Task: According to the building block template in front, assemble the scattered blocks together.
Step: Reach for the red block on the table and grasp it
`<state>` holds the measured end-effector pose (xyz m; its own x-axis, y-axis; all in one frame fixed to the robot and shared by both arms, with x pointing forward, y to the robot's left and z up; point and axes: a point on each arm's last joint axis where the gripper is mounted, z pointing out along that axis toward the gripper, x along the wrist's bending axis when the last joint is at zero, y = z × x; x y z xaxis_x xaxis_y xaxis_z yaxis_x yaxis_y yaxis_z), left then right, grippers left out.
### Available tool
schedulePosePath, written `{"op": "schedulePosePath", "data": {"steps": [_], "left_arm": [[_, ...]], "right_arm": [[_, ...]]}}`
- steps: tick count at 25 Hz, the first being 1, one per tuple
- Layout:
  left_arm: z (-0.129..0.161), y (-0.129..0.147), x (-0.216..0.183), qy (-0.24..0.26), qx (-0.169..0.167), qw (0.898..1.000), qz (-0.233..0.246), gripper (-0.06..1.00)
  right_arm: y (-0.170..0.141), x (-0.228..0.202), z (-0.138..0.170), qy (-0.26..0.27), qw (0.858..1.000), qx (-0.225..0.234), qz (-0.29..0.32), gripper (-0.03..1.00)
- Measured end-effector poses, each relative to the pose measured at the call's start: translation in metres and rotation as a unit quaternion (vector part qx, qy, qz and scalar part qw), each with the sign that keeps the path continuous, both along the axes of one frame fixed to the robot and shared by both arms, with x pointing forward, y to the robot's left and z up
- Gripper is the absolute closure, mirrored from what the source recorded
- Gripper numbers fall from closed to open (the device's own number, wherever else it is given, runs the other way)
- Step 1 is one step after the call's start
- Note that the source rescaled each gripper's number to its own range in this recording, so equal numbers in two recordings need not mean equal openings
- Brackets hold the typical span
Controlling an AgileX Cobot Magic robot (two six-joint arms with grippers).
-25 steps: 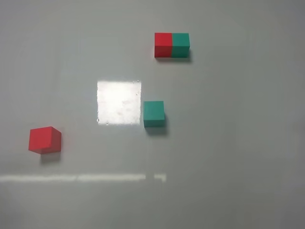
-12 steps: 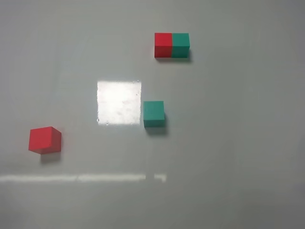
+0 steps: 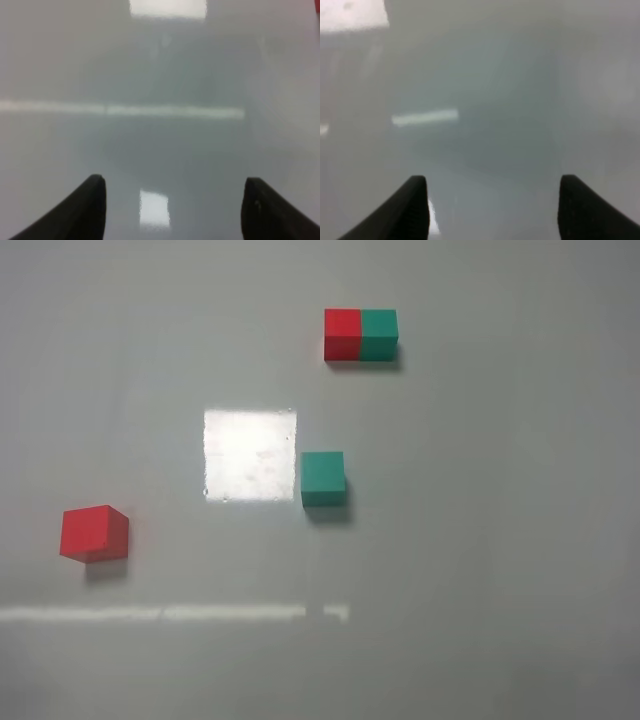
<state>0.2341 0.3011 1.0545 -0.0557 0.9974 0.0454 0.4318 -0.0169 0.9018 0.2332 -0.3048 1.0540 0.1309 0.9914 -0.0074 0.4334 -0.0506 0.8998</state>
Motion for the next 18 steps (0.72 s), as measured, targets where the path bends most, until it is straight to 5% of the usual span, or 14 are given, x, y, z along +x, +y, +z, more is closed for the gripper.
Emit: {"op": "schedulePosePath", "data": {"steps": [12,15,18], "left_arm": [[0.009,-0.002,0.000,-0.028,-0.005,1.000,-0.009,0.42],[0.038,-0.011,0.009,-0.064,0.009,0.995,-0.074,0.43],[0.068,-0.015,0.034,-0.038,0.042,0.991,-0.122,0.46]], "right_arm": [[0.000,0.000,0.000,0.000,1.000,0.000,0.000,0.58],[0.000,0.000,0.000,0.000,1.000,0.000,0.000,0.58],[0.000,0.000,0.000,0.000,1.000,0.000,0.000,0.58]]}}
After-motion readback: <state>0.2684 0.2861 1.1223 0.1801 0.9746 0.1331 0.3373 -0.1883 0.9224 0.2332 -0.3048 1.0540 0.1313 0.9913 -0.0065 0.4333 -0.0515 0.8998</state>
